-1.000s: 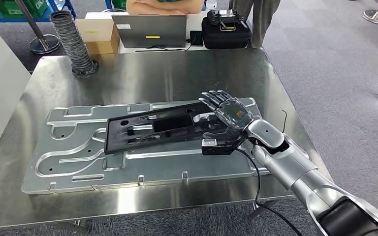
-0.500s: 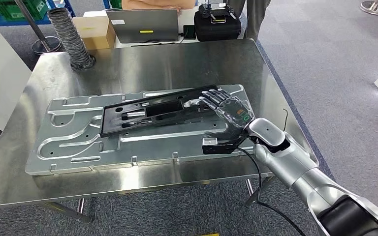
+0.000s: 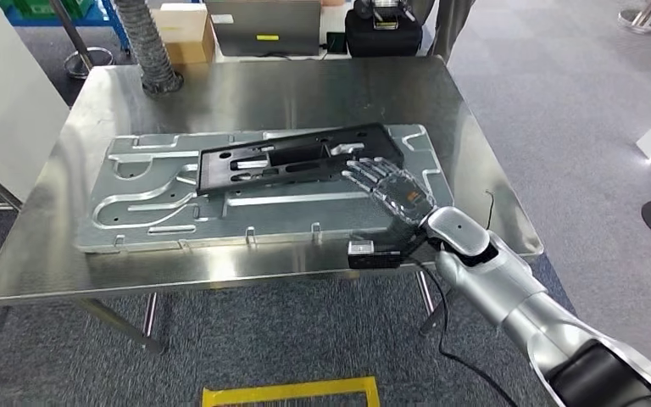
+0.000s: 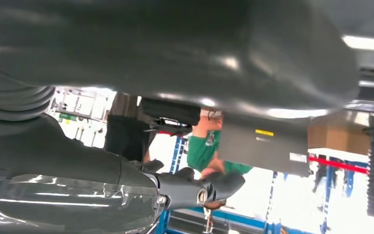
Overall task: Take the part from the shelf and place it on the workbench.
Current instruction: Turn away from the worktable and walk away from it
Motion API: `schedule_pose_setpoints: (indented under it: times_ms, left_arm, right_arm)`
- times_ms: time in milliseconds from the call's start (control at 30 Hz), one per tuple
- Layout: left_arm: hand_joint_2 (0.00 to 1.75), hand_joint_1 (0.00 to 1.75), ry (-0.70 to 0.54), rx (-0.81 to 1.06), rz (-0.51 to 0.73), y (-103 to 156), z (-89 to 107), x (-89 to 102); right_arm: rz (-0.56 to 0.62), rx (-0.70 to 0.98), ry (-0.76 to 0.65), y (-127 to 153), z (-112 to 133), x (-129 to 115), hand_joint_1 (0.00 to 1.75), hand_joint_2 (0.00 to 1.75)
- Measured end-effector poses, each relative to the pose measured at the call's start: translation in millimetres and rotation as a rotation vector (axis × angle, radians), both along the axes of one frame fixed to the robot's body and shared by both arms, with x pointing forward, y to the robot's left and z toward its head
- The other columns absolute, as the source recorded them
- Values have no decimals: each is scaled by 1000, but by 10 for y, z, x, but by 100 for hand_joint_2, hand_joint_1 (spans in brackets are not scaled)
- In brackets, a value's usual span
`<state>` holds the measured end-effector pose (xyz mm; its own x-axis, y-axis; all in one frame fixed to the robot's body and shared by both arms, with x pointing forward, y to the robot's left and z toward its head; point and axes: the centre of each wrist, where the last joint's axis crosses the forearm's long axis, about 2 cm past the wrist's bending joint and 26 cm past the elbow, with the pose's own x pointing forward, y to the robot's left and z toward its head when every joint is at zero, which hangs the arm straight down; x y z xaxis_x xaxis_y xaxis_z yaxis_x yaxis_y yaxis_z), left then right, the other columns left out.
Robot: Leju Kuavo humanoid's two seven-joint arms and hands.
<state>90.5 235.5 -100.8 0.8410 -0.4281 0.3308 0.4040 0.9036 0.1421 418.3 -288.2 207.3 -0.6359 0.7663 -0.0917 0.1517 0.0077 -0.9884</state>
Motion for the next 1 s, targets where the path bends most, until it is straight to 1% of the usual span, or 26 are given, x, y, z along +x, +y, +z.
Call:
schedule_pose_setpoints:
  times_ms: [167, 567, 1000]
  left_arm:
    - [0, 0, 2, -3, -4, 0, -1, -4]
    - [0, 0, 5, -7, -7, -11, -2, -14]
    - [0, 0, 3, -2, -3, 2, -2, -10]
  right_arm:
    - [-4, -3, 10, -23, -46, -23, 0, 0]
    - [-14, -3, -2, -70, 2, -5, 0, 0]
    - [-29, -2, 12, -142, -54, -48, 0, 0]
